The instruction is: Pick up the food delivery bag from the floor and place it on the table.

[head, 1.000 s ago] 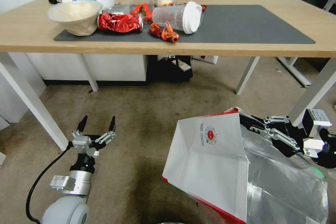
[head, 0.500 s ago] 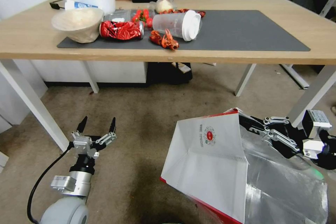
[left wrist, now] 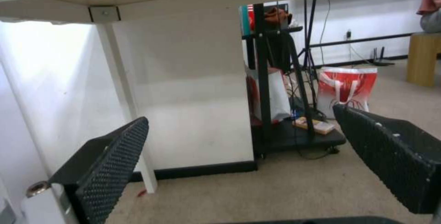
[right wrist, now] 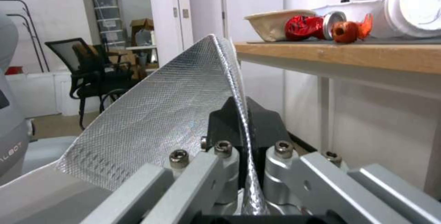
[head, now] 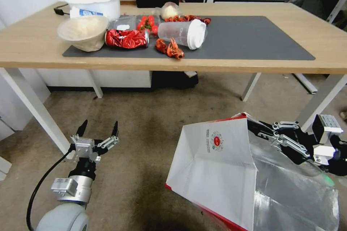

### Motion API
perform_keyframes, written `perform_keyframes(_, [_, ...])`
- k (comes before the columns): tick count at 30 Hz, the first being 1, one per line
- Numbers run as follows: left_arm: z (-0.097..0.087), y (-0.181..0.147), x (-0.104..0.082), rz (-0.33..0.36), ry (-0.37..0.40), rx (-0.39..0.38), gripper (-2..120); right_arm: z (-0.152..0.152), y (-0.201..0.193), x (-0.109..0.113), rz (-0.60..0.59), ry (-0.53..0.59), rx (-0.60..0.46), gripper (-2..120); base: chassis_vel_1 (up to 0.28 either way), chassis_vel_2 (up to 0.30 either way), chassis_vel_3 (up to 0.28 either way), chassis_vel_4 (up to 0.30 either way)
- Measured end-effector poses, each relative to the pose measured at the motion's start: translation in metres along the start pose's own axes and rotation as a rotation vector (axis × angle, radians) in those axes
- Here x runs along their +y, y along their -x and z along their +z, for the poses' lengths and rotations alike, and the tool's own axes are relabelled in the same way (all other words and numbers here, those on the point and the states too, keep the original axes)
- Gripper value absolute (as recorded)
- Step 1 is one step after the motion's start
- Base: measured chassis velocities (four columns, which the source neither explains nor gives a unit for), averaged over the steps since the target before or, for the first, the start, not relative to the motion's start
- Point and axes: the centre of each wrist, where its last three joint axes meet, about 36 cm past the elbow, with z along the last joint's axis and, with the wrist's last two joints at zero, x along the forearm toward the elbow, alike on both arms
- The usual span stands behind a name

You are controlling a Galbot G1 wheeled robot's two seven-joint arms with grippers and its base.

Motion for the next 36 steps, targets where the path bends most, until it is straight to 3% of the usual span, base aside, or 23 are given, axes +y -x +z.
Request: perform_keyframes(36, [0.005, -0.004, 0.000, 0.006, 0.008, -0.005, 100, 0.006, 0.009, 0.010, -0.034, 0.021, -0.027, 0, 0.000, 0.000, 0.000, 0.000])
